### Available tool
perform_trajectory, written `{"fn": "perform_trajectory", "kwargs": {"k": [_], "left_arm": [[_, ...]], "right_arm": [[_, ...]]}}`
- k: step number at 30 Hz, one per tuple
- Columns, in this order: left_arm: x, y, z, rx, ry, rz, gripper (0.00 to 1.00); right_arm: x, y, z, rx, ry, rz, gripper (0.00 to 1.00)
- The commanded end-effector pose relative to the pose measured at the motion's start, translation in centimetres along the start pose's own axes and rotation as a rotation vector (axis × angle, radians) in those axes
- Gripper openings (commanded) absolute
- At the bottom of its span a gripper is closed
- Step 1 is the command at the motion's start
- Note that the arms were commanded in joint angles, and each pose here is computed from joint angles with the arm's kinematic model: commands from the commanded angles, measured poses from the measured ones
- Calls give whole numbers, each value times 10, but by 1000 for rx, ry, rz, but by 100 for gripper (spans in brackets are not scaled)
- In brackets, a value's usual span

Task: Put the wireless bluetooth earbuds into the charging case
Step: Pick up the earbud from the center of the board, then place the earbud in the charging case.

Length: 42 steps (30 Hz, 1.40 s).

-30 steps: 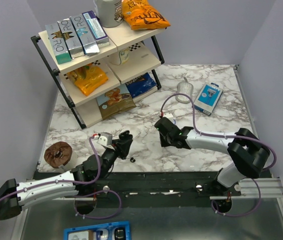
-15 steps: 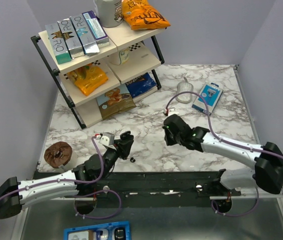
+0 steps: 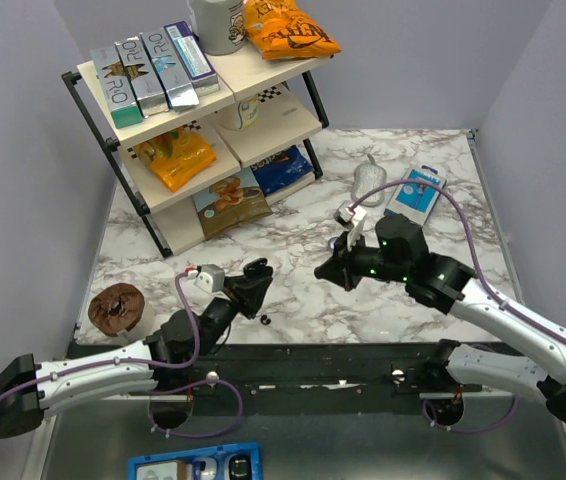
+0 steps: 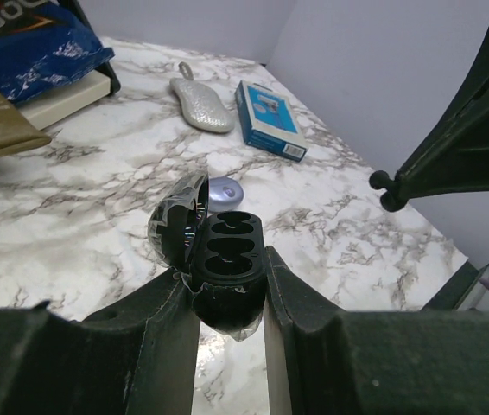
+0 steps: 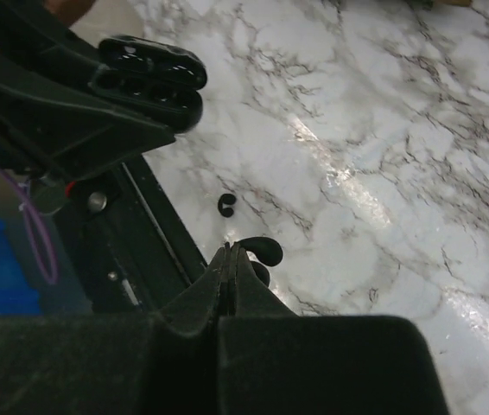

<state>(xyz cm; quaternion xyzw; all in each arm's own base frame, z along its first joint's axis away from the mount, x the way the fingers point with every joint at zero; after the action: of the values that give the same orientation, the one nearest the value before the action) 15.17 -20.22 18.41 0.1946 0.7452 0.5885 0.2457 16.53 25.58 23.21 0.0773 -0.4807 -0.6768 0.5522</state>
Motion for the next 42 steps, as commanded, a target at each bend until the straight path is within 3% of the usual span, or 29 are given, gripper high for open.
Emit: {"fn": "perform_trajectory", "kwargs": {"k": [1,7,12,24,34,41,42], "left_arm": [[17,-41,3,-88,-99,24,0],[5,-21,-21,-161,-267,-27,0],[-4,-19,-65,-158,-573,13,0],[-20,15,-77,-118,-818,-82,0],[1,18,-102,-46,-1085,-32,0],[0,13,-104,-165,-1130,52,0],[2,3,-102,-161,-1130,118,0]], "right_arm": [[25,4,35,44,267,29,1],[55,8,74,50,531,33,1],[70,-2,92,48,713,92,1],[99,-13,112,127,947,94,1],[99,-12,117,124,1049,141,1],[76,-16,104,59,979,225,1],[69,-14,100,106,949,192,1]]}}
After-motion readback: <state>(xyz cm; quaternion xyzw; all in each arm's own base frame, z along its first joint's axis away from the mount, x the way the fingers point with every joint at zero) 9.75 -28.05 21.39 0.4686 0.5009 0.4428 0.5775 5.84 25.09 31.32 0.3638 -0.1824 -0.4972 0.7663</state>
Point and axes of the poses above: each gripper's point midway between its finger pads, its own x axis back along the fingers, its own z axis along the line the jaws close on, y = z × x, the point moved 3 cm from there along x, back along the fingers, and after that the axes turned 15 degrees about -x, right-handed, at the moved point
